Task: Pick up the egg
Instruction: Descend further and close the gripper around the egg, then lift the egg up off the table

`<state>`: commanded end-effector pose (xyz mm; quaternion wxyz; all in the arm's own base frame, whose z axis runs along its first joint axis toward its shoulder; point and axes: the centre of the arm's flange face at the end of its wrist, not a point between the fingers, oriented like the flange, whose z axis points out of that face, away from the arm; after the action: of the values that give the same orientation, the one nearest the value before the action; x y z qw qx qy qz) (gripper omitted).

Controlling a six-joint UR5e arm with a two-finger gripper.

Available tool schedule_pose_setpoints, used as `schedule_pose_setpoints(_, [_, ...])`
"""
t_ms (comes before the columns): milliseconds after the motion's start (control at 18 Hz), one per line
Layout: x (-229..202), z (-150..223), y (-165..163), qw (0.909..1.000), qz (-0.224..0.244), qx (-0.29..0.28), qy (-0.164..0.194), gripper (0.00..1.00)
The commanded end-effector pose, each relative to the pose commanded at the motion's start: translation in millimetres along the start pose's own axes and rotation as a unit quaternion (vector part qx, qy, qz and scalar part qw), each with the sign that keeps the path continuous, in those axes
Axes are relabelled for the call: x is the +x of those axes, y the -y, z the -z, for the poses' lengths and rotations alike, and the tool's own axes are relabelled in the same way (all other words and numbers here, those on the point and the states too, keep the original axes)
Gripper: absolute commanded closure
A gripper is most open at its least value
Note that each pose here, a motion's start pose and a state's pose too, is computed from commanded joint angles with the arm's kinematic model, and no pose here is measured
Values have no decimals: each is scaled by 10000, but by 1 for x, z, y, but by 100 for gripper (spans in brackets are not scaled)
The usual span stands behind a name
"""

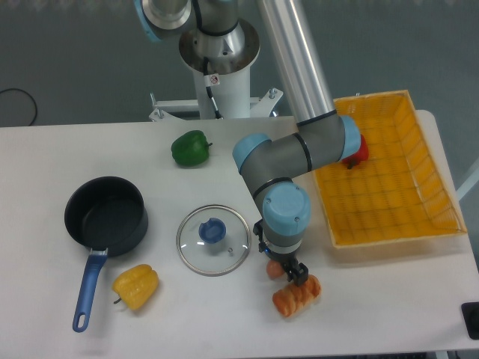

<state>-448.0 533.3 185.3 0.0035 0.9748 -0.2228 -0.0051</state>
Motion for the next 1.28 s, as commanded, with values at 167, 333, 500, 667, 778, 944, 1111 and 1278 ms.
schedule_pose_setpoints(167, [-1, -3, -2, 10000, 0, -95, 30, 0])
schedule_pose_setpoints(333, [2, -5, 3, 9999, -31, -108, 11, 9])
schedule_pose_setpoints(500, [2, -6, 4, 9999, 30, -102, 2, 17])
schedule_pose_setpoints(667, [2, -6, 4, 9999, 84, -107, 12, 26])
schedule_pose_setpoints(778, [2, -5, 4, 9999, 100, -105, 20, 30])
schedule_pose_setpoints(944, [2, -3, 4, 9999, 108, -102, 35, 37])
schedule_pose_setpoints(1111, [2, -2, 4, 9999, 115, -92, 40, 44])
schedule_pose_setpoints(1278, [2, 2, 4, 9999, 108, -77, 68, 52])
